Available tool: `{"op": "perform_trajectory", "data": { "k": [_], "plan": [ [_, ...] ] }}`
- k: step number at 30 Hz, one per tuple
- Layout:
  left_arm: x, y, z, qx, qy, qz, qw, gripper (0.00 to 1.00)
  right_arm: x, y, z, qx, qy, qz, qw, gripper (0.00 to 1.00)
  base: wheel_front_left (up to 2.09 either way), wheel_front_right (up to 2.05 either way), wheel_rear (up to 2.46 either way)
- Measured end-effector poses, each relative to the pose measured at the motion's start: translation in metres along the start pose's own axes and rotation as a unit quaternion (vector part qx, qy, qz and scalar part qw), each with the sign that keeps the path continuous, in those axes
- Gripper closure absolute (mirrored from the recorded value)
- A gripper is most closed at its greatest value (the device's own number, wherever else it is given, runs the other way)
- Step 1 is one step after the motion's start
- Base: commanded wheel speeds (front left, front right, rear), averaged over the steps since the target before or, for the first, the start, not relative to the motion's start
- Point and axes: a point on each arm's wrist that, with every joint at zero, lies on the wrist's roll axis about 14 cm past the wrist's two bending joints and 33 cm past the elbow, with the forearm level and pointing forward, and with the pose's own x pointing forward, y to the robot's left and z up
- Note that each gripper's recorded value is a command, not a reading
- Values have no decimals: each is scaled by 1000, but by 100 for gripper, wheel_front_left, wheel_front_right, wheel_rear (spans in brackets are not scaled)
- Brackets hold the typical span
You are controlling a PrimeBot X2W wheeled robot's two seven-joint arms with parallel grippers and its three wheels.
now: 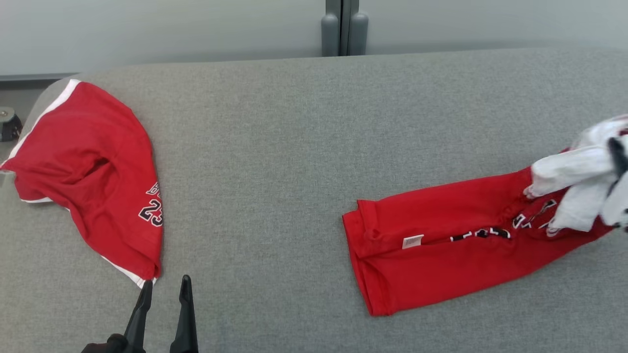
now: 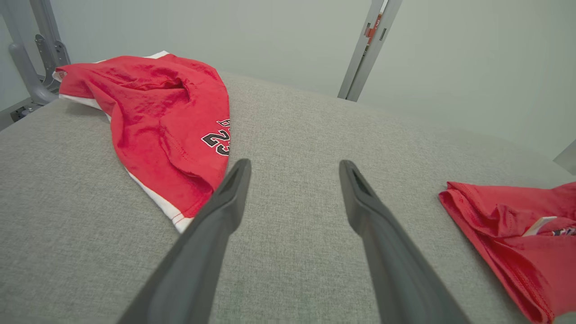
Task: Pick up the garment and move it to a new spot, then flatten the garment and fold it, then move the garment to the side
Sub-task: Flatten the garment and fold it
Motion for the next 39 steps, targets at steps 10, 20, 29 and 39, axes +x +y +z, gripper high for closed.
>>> {"op": "perform_trajectory", "data": {
  "k": [10,20,29,39],
  "plan": [
    [-3,-15,5,-18,-12,-17,1000,0,-49,162,-64,-11,79,223,972,100,0,0,0],
    [-3,-13,-4,-23,4,-10,1000,0,-49,228,-119,46,102,253,961,100,0,0,0],
    [-5,-15,-3,-22,1,-13,1000,0,-57,243,-131,33,103,267,958,100,0,0,0],
    [-8,-22,-2,-22,-2,-26,999,0,-80,263,-125,40,73,300,950,0,0,0,0]
  ]
}}
